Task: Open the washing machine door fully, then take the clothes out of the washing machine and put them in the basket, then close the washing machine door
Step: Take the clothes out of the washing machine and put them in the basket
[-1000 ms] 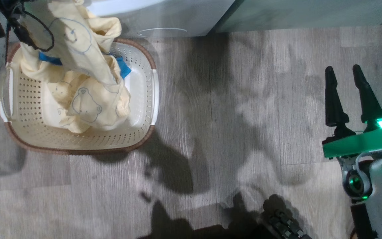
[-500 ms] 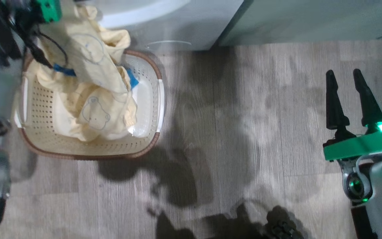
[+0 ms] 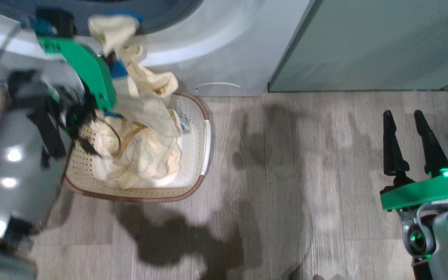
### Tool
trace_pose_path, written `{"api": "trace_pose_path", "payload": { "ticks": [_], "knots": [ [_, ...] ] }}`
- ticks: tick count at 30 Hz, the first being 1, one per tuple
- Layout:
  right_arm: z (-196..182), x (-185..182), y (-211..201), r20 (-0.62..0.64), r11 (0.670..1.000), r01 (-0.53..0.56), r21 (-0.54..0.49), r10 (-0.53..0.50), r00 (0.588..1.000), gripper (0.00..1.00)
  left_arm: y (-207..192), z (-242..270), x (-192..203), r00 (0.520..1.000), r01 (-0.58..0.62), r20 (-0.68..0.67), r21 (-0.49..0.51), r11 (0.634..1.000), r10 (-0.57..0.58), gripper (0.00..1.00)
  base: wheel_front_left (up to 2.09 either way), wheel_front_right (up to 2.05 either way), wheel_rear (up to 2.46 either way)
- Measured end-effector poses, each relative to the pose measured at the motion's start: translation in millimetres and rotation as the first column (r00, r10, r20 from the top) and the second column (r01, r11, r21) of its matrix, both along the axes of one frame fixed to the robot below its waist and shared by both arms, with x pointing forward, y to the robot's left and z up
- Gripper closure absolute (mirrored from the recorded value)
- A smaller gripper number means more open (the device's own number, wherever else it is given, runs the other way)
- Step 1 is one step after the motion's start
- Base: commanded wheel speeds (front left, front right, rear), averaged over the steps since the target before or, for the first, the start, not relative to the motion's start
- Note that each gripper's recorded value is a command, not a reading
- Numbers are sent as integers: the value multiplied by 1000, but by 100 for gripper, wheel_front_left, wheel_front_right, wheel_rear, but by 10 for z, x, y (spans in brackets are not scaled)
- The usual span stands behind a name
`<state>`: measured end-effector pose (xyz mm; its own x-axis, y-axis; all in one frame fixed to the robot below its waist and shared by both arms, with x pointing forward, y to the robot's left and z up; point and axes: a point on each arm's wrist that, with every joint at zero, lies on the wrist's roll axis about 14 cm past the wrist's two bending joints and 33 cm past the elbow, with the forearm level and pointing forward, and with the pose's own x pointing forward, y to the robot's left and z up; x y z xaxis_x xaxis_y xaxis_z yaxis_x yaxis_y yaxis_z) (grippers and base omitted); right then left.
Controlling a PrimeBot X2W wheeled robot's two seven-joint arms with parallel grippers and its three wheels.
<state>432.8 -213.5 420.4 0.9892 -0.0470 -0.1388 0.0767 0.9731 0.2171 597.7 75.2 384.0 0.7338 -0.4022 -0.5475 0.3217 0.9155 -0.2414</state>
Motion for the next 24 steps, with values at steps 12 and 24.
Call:
{"api": "trace_pose_path", "payload": {
  "ticks": [12, 24],
  "knots": [
    [83, -61, 25, 14, 999, -14, -31, 14, 1000, 0, 81, -490, -851, 989, -56, -135, 0, 998, 56, 100, 0, 0, 0],
    [-122, -61, -88, -41, 998, 9, -57, -11, 999, 0, 309, -1194, -898, 966, -126, -210, 124, 984, 150, 100, 0, 0, 0]
  ]
}}
